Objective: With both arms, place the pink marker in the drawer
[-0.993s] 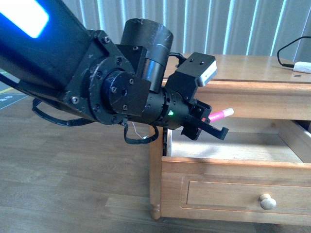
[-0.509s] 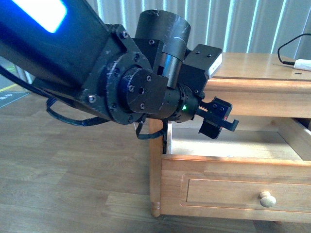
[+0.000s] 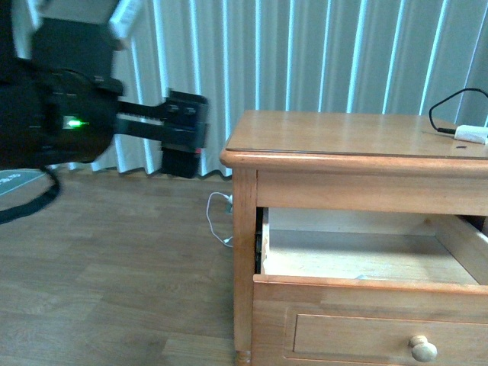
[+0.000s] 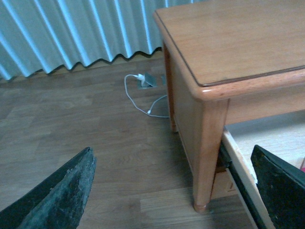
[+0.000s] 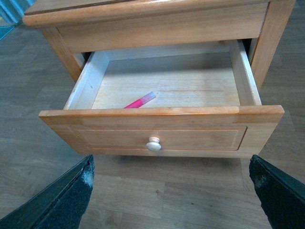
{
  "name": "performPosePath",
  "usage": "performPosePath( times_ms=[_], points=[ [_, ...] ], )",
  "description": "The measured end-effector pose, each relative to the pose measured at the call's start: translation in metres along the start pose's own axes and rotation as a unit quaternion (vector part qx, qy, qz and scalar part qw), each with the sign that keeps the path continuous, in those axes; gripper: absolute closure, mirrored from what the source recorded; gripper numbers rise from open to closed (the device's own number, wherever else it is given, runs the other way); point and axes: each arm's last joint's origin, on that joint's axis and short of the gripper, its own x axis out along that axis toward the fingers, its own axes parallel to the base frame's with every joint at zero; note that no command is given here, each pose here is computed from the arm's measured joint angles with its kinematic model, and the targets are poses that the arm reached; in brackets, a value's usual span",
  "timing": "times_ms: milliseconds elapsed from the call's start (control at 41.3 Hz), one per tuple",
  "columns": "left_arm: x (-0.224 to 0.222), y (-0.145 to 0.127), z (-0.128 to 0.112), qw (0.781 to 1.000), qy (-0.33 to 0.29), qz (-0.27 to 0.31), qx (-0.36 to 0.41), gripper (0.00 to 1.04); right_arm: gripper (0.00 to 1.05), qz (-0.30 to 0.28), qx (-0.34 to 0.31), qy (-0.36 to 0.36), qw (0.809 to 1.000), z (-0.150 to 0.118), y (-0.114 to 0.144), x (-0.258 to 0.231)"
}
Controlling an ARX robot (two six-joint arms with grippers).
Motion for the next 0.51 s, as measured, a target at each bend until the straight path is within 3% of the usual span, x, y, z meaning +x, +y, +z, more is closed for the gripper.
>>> performPosePath(
  times_ms=[170,315,509],
  points=[
    [-0.071,0.038,-0.009,0.998,-0.012,0.058,-0.036,0.06,0.09,0.000,0.000,0.000,1.000,0.000,0.000,0.000],
    [-0.122,0.047,-0.040,0.993,0.014,0.102,-0.055,0.06,0.09,0.000,0.000,0.000,1.000,0.000,0.000,0.000],
    [-0.130,0.048,-0.044,0.992,0.008,0.107,-0.068,0.06,0.09,0.000,0.000,0.000,1.000,0.000,0.000,0.000]
  ],
)
